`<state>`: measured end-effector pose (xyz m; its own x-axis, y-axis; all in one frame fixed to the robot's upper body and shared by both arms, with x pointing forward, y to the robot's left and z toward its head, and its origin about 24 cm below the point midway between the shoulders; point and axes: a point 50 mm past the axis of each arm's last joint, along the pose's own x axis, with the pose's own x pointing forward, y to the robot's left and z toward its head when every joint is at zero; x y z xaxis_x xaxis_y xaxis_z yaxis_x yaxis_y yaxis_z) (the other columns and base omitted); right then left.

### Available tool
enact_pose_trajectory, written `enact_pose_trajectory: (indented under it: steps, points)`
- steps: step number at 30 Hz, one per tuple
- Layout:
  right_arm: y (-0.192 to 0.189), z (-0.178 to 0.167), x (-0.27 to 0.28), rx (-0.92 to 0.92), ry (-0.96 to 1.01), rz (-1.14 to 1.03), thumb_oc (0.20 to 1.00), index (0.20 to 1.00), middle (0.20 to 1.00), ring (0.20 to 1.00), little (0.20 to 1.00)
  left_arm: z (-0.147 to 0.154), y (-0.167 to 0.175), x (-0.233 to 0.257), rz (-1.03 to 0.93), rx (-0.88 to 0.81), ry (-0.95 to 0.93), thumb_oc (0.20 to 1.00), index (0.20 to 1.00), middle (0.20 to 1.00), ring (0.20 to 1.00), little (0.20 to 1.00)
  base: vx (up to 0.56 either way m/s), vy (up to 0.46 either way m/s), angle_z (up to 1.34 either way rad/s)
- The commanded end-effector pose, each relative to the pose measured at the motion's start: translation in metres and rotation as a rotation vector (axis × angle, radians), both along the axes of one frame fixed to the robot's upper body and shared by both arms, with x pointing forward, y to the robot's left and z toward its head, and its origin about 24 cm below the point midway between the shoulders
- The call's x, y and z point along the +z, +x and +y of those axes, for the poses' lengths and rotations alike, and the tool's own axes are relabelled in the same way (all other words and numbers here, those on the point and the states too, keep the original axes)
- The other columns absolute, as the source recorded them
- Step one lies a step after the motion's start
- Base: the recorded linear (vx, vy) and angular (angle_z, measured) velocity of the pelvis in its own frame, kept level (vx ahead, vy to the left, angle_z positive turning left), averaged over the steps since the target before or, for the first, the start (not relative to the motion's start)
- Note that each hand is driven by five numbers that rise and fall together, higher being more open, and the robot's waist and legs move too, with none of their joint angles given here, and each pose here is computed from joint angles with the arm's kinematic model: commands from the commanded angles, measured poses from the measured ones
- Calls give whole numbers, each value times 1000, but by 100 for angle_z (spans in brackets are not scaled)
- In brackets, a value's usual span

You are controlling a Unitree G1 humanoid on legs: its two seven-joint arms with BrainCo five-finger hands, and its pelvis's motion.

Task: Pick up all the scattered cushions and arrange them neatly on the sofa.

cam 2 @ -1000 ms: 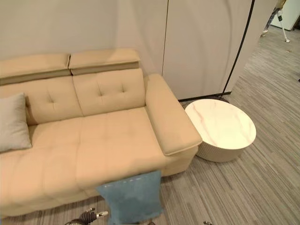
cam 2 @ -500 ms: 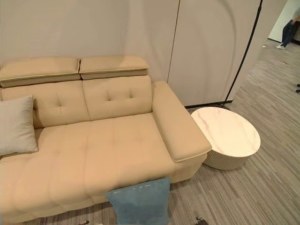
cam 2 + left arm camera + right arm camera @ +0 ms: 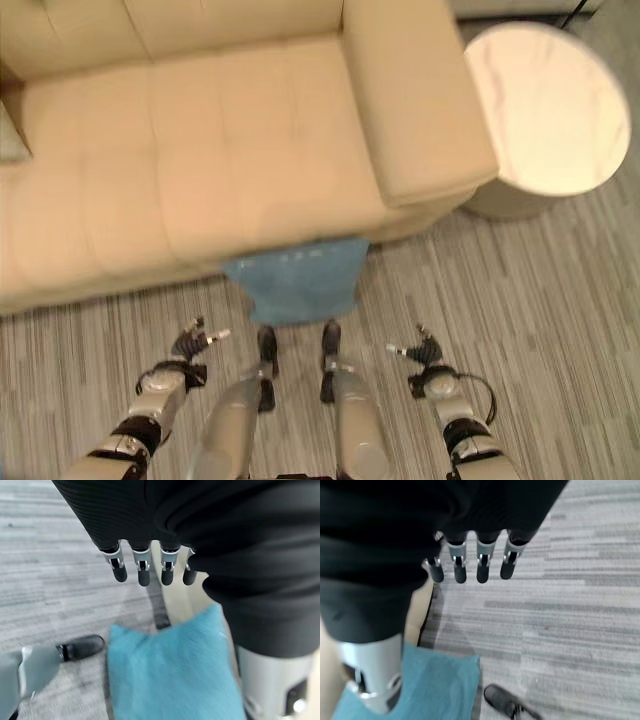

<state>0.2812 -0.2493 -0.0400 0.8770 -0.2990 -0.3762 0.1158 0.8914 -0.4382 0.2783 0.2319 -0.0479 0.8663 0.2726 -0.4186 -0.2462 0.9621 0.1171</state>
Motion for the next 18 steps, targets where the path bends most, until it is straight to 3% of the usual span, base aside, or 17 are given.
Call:
enact_pose_trajectory:
  steps: [1, 9, 18]
  points:
    - [-2, -4, 8, -39, -22, -94, 1000, 1000, 1000, 1000, 1000, 9, -6, 4, -59, 70, 12, 1000, 1000, 1000, 1000, 1000, -95, -8, -1]
    - [71, 9, 127, -14, -63, -548, 1000, 1000, 1000, 1000, 1000, 10, 70, 110, -404, 17, 106, 1000, 1000, 1000, 1000, 1000, -51, 29, -2]
    - [91, 0, 185, -55, -121, -700, 1000, 1000, 1000, 1000, 1000, 6, 93, 160, -536, 18, 137, 1000, 1000, 1000, 1000, 1000, 27, 12, 6]
